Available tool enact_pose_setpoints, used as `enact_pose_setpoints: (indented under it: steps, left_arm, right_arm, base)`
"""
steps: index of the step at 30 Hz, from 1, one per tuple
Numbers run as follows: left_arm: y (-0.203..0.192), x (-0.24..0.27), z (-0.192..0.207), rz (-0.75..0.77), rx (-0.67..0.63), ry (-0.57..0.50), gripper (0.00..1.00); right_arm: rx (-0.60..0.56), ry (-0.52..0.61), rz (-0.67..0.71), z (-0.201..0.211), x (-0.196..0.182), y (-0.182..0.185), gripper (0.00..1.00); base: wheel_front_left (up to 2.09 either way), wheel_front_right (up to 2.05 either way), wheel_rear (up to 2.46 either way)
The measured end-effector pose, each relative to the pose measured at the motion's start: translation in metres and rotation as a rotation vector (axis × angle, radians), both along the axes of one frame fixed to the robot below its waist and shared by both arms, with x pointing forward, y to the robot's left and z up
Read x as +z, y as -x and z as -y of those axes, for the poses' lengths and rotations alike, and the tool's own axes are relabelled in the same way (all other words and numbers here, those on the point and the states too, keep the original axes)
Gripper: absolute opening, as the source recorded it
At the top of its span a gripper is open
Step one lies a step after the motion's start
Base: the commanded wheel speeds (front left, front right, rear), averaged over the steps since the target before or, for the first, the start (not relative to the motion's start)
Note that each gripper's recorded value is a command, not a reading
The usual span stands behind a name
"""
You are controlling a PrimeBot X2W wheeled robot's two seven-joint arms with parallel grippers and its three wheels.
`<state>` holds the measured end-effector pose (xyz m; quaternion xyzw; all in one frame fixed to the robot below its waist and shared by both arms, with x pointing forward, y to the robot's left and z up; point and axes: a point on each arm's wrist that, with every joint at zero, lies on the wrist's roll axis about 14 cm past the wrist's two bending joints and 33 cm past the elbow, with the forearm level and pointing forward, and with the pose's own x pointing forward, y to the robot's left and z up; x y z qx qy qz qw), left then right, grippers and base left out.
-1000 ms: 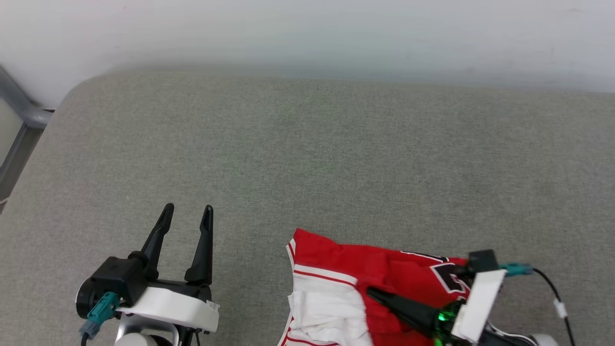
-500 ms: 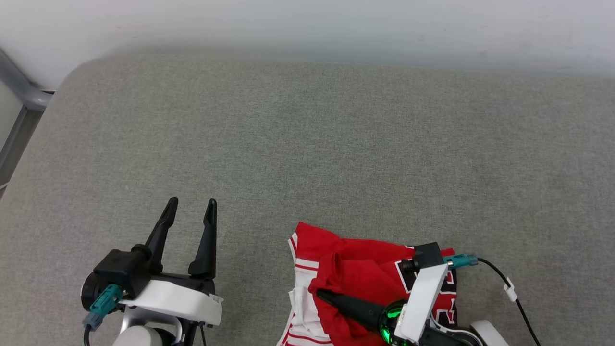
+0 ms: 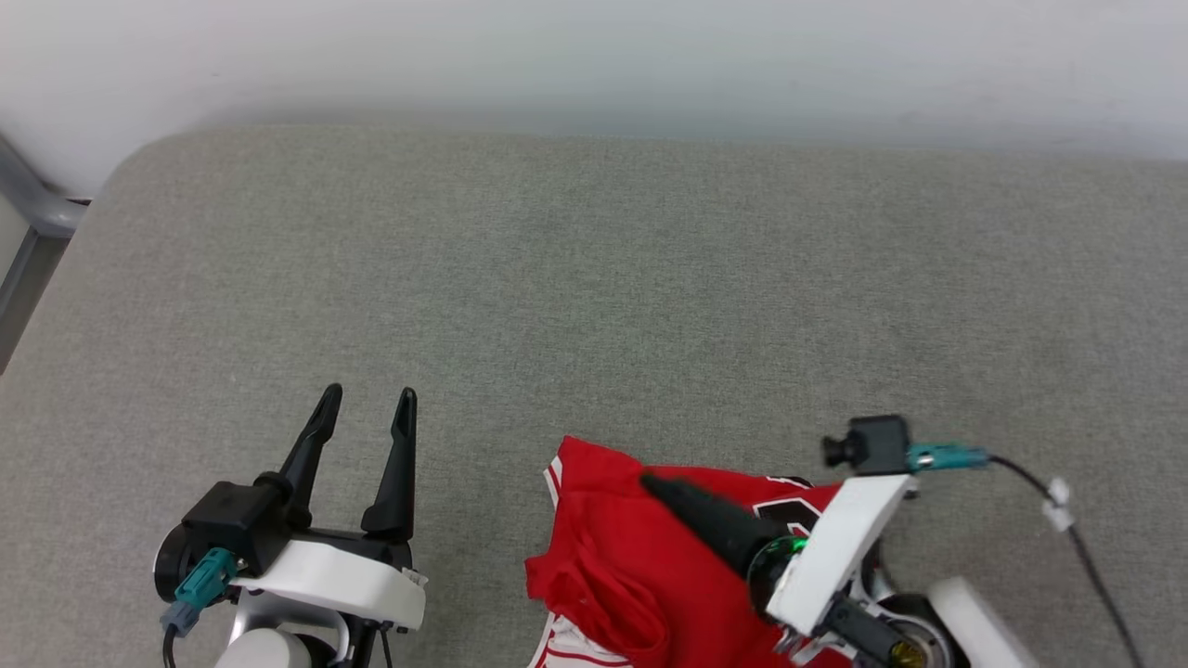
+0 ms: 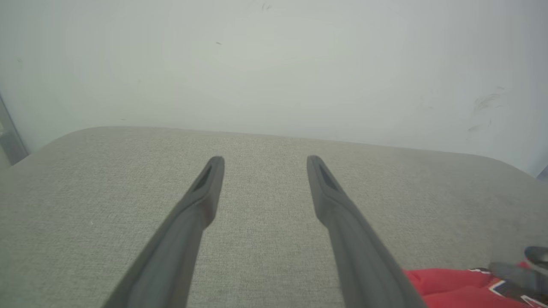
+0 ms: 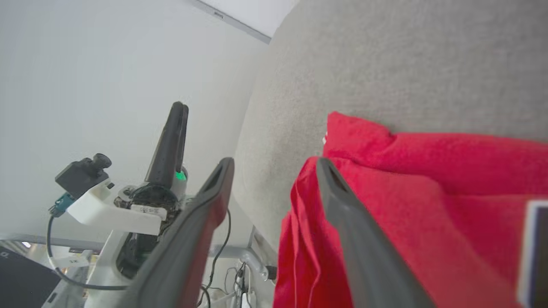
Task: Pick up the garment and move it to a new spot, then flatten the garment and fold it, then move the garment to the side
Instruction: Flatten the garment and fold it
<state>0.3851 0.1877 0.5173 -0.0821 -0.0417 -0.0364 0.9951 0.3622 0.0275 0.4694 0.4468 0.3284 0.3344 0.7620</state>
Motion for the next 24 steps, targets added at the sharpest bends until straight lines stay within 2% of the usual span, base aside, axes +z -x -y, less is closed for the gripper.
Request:
enact_pose_setpoints:
  steps: [6, 10, 11, 13, 18, 24]
  left_arm:
    - [-0.003, 0.004, 0.003, 0.012, -0.005, -0.002, 1.0]
    - [-0.004, 0.004, 0.006, 0.013, -0.01, -0.001, 1.0]
    - [-0.003, 0.001, 0.007, 0.005, -0.01, -0.001, 1.0]
    - [-0.004, 0.002, 0.007, 0.006, -0.004, 0.002, 1.0]
    - [-0.004, 0.004, 0.002, 0.01, 0.019, 0.01, 1.0]
    - [0.005, 0.005, -0.001, 0.012, 0.035, 0.007, 1.0]
  right_arm:
    - [-0.249, 0.246, 0.274, 0.066, 0.007, -0.041, 1.0]
    - [-0.423, 0.395, 0.389, 0.119, 0.013, -0.058, 1.0]
    - [-0.537, 0.541, 0.481, 0.163, 0.02, -0.061, 1.0]
    - [-0.613, 0.601, 0.528, 0.186, 0.029, -0.059, 1.0]
    - [-0.716, 0.735, 0.646, 0.218, 0.054, -0.047, 1.0]
    - [-0.733, 0.825, 0.746, 0.22, 0.075, -0.025, 1.0]
  base:
    - [0.0, 0.0, 0.0]
    - [0.0, 0.0, 0.0]
    - [0.0, 0.0, 0.0]
    - [0.0, 0.0, 0.0]
    - [0.0, 0.0, 0.0]
    - [0.0, 0.0, 0.0]
